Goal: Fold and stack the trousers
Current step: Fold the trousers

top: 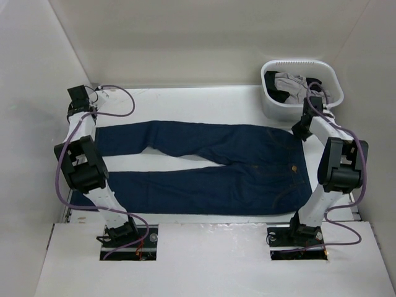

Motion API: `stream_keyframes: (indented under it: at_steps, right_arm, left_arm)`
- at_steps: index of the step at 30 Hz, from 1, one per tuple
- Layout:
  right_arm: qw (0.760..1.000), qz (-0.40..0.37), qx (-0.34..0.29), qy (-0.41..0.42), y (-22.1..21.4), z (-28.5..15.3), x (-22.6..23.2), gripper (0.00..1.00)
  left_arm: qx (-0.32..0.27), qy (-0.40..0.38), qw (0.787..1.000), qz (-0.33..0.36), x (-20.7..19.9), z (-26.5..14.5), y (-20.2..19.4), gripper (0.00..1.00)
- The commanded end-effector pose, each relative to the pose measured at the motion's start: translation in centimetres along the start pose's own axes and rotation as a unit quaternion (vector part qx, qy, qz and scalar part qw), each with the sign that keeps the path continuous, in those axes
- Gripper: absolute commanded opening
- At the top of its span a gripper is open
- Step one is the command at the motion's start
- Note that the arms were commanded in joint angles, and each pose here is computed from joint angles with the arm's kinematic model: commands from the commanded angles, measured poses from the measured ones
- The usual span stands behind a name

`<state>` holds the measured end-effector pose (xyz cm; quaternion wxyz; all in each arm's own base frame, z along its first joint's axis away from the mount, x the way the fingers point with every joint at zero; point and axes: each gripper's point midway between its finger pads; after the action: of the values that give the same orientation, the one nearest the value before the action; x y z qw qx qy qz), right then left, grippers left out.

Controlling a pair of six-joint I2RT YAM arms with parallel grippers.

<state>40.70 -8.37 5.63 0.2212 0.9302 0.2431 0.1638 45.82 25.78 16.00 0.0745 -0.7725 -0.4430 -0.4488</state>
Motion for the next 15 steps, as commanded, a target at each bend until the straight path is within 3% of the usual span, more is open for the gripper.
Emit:
stream_keyframes:
  at_steps: [1,4,6,7,11,15]
  right_arm:
    - [0.990,-0.062,-0.072,0.103,4.2,-3.6,6.7,0.00]
    - [0.990,-0.081,-0.055,0.104,2.6,-3.1,7.3,0.00]
    - [0.989,-0.091,-0.054,0.103,1.8,-3.0,7.4,0.00]
    - [0.988,-0.096,-0.056,0.105,1.7,-3.0,7.6,0.00]
    - [0.985,-0.115,-0.068,0.111,1.5,-3.7,8.2,0.00]
    - [0.984,-0.112,-0.081,0.110,2.2,-4.5,8.1,0.00]
  left_arm:
    - [-0.056,-0.032,0.998,-0.001,-0.1,-1.4,3.5,0.06]
    - [-0.054,-0.134,0.989,-0.009,-4.2,-0.9,4.0,0.29]
    - [-0.030,-0.205,0.978,-0.033,-6.9,-0.9,3.5,0.50]
    - [-0.017,-0.238,0.970,-0.054,-8.2,-0.8,3.3,0.56]
    - [0.021,-0.271,0.946,-0.174,-9.3,1.0,2.0,0.56]
    - [0.048,-0.276,0.935,-0.217,-10.5,2.0,1.1,0.57]
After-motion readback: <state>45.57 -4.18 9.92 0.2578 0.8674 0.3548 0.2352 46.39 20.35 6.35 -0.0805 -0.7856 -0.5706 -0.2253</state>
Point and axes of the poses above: each gripper's point midway between its finger pads, its own z axis out along the fingers, its own x axis along the line the jaws close on, y = z × x, and after that the axes turned 1 degree about -z, right-handed
